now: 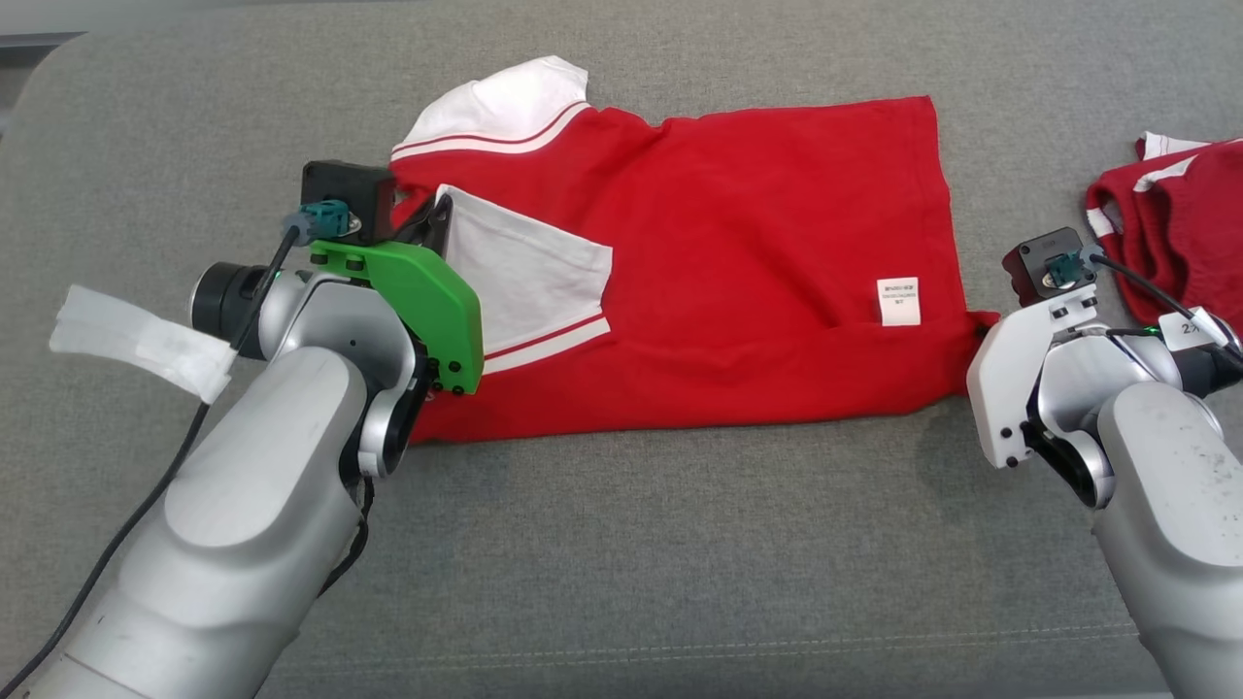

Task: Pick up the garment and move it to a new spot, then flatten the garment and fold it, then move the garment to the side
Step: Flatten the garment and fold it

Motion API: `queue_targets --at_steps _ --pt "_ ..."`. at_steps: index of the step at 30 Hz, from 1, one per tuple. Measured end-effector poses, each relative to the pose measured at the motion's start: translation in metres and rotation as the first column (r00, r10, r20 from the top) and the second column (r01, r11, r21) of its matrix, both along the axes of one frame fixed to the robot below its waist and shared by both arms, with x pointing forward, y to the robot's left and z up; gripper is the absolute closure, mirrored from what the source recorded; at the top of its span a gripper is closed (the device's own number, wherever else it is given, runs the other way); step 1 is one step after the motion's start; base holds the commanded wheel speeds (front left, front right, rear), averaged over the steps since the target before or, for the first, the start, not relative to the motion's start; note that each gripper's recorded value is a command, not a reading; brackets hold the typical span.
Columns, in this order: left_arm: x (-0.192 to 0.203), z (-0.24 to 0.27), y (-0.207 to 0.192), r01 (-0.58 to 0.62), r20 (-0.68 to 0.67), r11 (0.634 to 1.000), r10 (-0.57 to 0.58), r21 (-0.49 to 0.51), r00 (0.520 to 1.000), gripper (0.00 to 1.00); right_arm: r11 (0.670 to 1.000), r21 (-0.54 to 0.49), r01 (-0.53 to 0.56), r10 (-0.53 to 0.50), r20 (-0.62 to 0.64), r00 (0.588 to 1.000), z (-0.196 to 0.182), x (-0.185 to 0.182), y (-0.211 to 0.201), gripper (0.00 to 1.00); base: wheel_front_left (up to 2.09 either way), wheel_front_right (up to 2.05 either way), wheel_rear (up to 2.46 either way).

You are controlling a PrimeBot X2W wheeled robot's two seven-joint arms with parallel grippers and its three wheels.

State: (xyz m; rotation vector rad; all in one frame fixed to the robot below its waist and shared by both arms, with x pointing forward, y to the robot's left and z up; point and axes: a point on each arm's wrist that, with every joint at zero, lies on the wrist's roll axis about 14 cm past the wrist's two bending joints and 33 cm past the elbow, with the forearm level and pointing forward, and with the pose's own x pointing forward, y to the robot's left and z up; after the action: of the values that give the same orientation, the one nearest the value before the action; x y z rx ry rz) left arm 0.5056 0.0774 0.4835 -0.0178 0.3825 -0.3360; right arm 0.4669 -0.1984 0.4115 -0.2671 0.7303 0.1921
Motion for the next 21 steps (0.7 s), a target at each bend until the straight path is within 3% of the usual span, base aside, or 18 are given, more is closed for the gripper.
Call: queue_targets --at_steps 6,7,8,9,17,21 --pt "0.009 -0.004 -0.01 0.02 -0.004 1.0 -0.02 0.004 1.0 1.0 1.0 0.014 0.011 -0.011 0.01 1.0 -0.002 0.003 0.0 1.0 0.0 0.0 0.0" --pt "0.01 -0.007 -0.01 0.019 -0.007 1.0 -0.019 0.005 1.0 1.0 1.0 0.016 0.01 -0.01 0.008 1.0 -0.004 0.003 0.002 0.82 0.0 0.0 0.0" --pt "0.011 -0.009 -0.01 0.016 -0.005 1.0 -0.016 0.009 1.0 0.55 1.0 0.019 0.005 -0.005 0.012 1.0 -0.004 0.004 0.003 0.34 0.0 0.0 0.0" --pt "0.013 -0.01 -0.009 0.014 0.003 1.0 -0.015 0.016 1.0 0.0 1.0 0.029 0.011 -0.012 0.016 1.0 -0.004 0.005 0.004 0.0 0.0 0.0 0.0" --pt "0.022 0.004 -0.004 -0.008 0.12 1.0 0.006 0.017 0.993 0.0 0.999 0.008 0.05 -0.051 0.037 0.998 -0.003 0.01 -0.011 0.0 0.0 0.0 0.0" --pt "0.022 0.012 0.003 -0.028 0.157 0.999 0.025 0.017 0.987 0.0 0.997 0.029 0.069 -0.071 0.107 0.992 0.014 0.016 -0.013 0.0 0.0 0.0 0.0"
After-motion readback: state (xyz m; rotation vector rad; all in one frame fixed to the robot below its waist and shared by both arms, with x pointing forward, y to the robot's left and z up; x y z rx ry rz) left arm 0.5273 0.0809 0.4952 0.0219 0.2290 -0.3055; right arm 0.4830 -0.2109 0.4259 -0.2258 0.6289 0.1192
